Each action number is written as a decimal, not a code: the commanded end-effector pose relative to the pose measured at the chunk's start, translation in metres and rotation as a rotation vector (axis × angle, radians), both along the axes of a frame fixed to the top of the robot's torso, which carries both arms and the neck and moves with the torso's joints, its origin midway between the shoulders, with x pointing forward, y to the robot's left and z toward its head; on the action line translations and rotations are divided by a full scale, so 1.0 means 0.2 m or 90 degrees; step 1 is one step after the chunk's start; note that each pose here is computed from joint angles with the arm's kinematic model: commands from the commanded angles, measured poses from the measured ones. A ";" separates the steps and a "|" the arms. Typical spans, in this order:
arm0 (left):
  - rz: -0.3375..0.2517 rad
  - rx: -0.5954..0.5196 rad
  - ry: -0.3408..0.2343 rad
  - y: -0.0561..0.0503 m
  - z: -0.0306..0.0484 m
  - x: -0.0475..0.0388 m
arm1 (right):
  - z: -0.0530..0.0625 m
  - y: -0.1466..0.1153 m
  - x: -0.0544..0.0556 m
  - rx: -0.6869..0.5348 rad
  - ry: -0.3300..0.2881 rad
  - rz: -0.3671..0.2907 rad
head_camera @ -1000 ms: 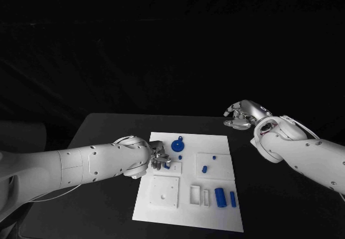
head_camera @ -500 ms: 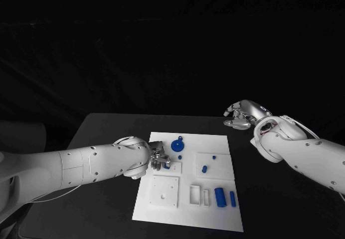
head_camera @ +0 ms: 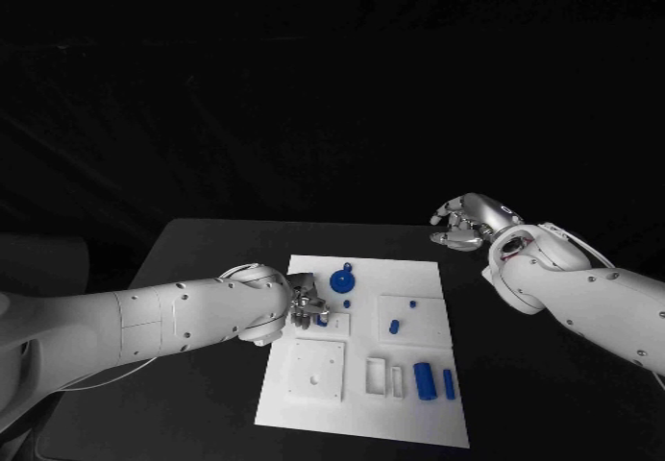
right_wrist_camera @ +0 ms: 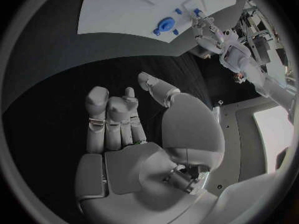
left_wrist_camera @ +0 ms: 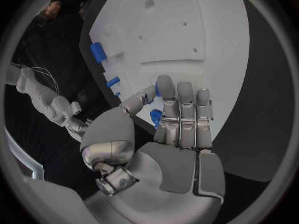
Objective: Assemble the parts on the task board
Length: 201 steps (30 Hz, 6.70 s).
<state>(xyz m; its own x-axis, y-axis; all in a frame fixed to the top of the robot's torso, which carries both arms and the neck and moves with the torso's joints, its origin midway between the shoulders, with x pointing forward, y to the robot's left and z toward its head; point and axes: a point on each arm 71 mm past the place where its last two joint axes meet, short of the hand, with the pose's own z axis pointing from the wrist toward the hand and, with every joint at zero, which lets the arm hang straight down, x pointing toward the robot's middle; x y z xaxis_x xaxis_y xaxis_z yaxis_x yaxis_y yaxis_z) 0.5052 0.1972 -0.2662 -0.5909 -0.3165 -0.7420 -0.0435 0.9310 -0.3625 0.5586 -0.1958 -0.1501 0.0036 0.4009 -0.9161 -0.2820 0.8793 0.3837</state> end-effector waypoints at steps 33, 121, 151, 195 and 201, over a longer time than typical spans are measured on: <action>-0.027 0.010 0.018 -0.04 -0.025 -0.008 | -0.01 0.01 0.00 -0.004 0.009 0.010; 0.081 0.068 -0.015 0.22 0.312 0.458 | -0.02 0.00 0.02 0.002 0.016 0.003; 0.088 0.066 0.011 0.23 0.182 0.452 | -0.01 0.02 0.01 0.005 0.015 0.007; 0.090 0.046 0.017 0.21 0.154 0.461 | -0.01 0.04 0.01 0.006 0.015 0.011; 0.090 0.045 0.017 0.21 0.154 0.463 | -0.01 0.04 0.01 0.006 0.015 0.013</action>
<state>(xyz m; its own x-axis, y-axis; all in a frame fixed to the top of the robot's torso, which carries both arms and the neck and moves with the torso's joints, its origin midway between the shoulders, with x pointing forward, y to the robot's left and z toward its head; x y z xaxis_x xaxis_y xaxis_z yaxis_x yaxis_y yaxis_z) 0.5983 0.2425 -0.2349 -0.5498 -0.3434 -0.7614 -0.1978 0.9392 -0.2807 0.5614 -0.1898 -0.1513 -0.0167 0.4160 -0.9092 -0.2792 0.8712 0.4038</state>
